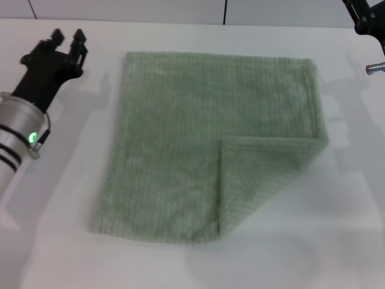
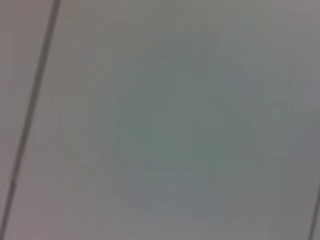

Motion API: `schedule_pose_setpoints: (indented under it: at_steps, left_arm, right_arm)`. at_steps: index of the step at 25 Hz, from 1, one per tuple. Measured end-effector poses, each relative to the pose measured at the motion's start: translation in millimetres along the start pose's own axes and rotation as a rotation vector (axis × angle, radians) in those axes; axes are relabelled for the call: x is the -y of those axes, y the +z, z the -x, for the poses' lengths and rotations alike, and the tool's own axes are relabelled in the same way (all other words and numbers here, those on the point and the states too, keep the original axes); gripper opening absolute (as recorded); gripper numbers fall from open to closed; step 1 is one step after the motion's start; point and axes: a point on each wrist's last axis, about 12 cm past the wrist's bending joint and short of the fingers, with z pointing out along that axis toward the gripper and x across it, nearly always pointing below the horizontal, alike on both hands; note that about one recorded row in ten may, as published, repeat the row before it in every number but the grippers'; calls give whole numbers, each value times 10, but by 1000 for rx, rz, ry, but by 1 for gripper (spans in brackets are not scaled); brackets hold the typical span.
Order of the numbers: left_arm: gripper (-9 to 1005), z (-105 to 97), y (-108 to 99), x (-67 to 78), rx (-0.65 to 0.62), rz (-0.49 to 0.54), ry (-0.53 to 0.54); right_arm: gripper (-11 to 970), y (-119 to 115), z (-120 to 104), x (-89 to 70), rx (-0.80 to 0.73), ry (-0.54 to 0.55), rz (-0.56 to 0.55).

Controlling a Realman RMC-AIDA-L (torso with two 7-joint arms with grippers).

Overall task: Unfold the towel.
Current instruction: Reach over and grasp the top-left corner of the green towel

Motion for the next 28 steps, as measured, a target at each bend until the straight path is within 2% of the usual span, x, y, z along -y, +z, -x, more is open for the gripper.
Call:
schedule_pose_setpoints:
  at_steps: [4,6,8,9,11,14,23,28]
  left_arm:
    - [514,-12,65,42,-28,-15,5]
    - [444,-49,222,151,-109,-47,23]
    - [375,-49,222,151,-109,-47,23]
    - [340,-88,309,243,-168,-78,27]
    - [271,-101,338,277,-189,-91,29]
    - [19,-125,393,323,-231,-98,33]
    - [0,-196,516,418,-359,-95,8]
    - [-2,-241,580,495,-433,-109,52]
  right_arm:
    - [774,4,1,5,1,0,-2]
    - [774,9,4,7,2,-1,-2]
    - [774,9,4,8,2,-1,-2]
    - [774,9,4,8,2,-1,-2]
    - [774,11,3,12,1,-1,-3]
    - [774,16,4,14,1,-1,-3]
    - [773,42,12,8,4,-2,3]
    - [773,42,13,2,5,-2,7]
